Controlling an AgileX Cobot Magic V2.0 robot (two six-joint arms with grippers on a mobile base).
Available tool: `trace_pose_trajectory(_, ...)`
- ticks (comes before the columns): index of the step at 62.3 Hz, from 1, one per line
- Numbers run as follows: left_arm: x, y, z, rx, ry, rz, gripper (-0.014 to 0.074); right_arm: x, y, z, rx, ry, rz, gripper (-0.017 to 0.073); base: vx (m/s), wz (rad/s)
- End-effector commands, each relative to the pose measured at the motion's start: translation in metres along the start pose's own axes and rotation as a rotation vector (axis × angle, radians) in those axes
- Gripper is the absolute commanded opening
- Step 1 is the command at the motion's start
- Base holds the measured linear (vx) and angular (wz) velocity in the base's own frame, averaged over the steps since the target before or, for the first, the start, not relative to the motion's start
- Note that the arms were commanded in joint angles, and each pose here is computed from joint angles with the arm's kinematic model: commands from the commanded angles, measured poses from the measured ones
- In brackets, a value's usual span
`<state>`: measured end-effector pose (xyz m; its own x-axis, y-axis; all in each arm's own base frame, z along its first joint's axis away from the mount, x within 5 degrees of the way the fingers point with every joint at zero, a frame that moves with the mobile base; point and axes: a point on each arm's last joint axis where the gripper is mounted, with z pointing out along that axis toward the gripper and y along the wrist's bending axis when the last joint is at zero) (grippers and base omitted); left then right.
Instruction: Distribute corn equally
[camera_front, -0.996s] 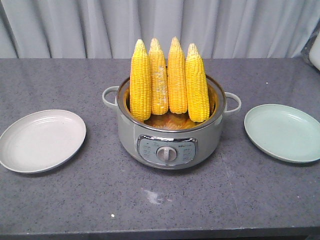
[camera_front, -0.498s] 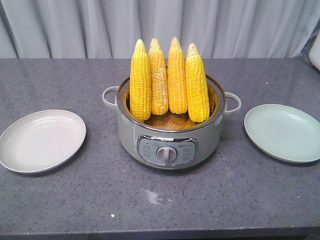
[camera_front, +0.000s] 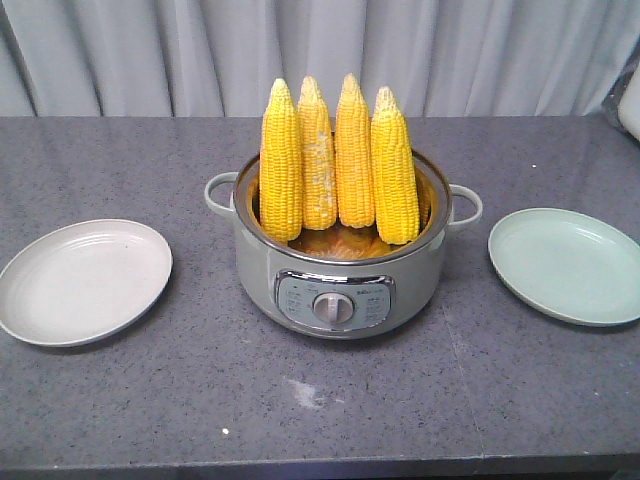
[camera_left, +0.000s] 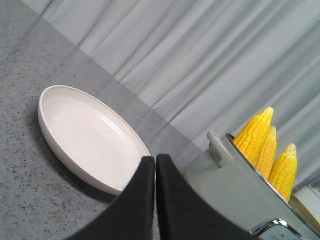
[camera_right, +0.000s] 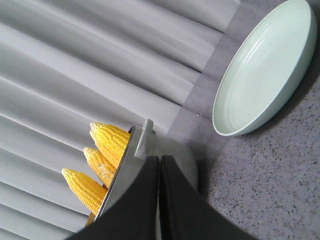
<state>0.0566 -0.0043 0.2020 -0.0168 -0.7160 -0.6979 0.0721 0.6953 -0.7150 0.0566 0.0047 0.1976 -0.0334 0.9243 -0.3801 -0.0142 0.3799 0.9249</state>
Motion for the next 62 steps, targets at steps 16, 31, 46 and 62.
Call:
trace_pose_trajectory(16,-0.012,-0.003,-0.002,0.060,-0.104,-0.688,-0.0006,-0.005,0.007,-0.001,-0.037,-0.042,-0.007,-0.0001,0.00,0.00)
trace_pose_trajectory(31,-0.043,-0.037,-0.012,0.180,-0.163,-0.606,-0.0006,-0.018,0.065,-0.015,-0.162,-0.004,-0.379,-0.0001,0.00,0.00)
trace_pose_trajectory(46,-0.083,-0.094,-0.036,0.286,-0.183,-0.036,-0.0006,-0.025,0.131,-0.016,-0.229,0.196,-0.857,-0.0001,0.00,0.00)
trace_pose_trajectory(62,-0.098,-0.133,-0.020,0.279,0.048,0.321,0.0012,-0.044,0.183,0.018,-0.252,0.262,-1.098,0.0085,0.00,0.00)
